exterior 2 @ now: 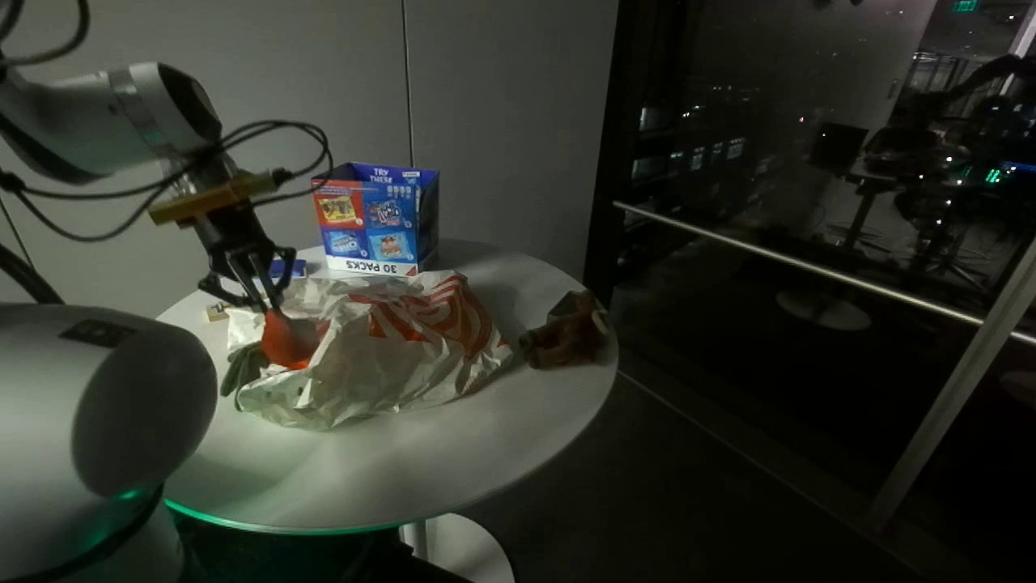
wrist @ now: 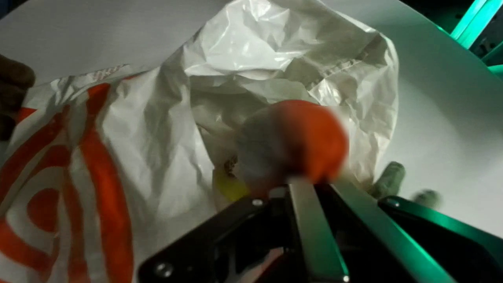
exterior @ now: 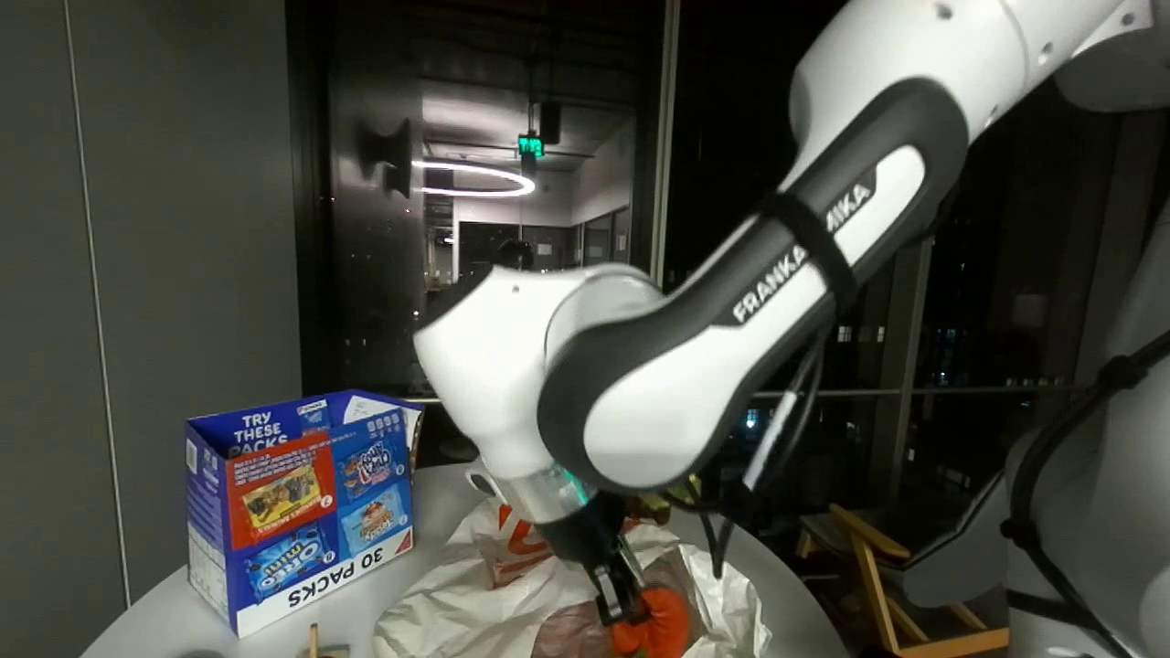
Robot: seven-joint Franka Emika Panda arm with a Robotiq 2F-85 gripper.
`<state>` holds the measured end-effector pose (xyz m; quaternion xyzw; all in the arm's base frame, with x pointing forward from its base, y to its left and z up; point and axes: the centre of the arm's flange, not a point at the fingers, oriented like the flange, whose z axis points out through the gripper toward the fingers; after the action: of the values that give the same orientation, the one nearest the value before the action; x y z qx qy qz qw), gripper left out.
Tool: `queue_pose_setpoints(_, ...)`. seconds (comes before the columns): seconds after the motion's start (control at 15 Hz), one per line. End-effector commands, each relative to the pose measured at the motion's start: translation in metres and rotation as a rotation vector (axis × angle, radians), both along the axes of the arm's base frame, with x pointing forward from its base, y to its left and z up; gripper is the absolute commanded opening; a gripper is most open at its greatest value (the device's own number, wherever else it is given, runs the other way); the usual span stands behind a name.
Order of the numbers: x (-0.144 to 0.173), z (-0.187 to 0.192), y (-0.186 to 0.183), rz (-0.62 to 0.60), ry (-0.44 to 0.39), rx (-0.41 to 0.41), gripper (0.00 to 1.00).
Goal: Lift the two small yellow containers with the purple and orange lid and the peach plush toy from the table and put them in the plastic
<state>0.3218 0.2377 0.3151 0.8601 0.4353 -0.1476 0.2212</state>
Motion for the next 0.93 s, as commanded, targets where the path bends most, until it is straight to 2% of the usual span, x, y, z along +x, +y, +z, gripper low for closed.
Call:
queue_pose_setpoints(0.0, 0.003, -0.089, -0.027, -0.005, -0.077, -0.051, 0.08)
queue_pose_setpoints(0.07, 0.003, -0.102, -0.031, 0.018, -0.133, -0.063, 0.08)
queue_pose_setpoints(0.13, 0.026, -0.079, -0.032, 0.068, -0.189, -0.116, 0.08)
queue_pose_setpoints(0.2, 0.032, -0.069, -0.032, 0.092, -0.24, -0.16, 0.33)
queue_pose_setpoints(0.27, 0.037, -0.06, -0.031, 0.113, -0.303, -0.173, 0.33)
queue_pose_setpoints(0.33, 0.017, -0.056, -0.032, 0.099, -0.218, -0.155, 0.4)
queue_pose_setpoints(0.4, 0.02, -0.055, -0.033, 0.099, -0.23, -0.16, 0.22)
queue_pose_setpoints(0.53, 0.018, -0.056, -0.034, 0.098, -0.226, -0.16, 0.37)
queue_pose_setpoints(0.6, 0.018, -0.057, -0.034, 0.098, -0.225, -0.161, 0.41)
queue_pose_setpoints(0.8, 0.018, -0.057, -0.034, 0.099, -0.224, -0.161, 0.41)
queue_pose_setpoints(0.87, 0.018, -0.057, -0.033, 0.1, -0.225, -0.161, 0.66)
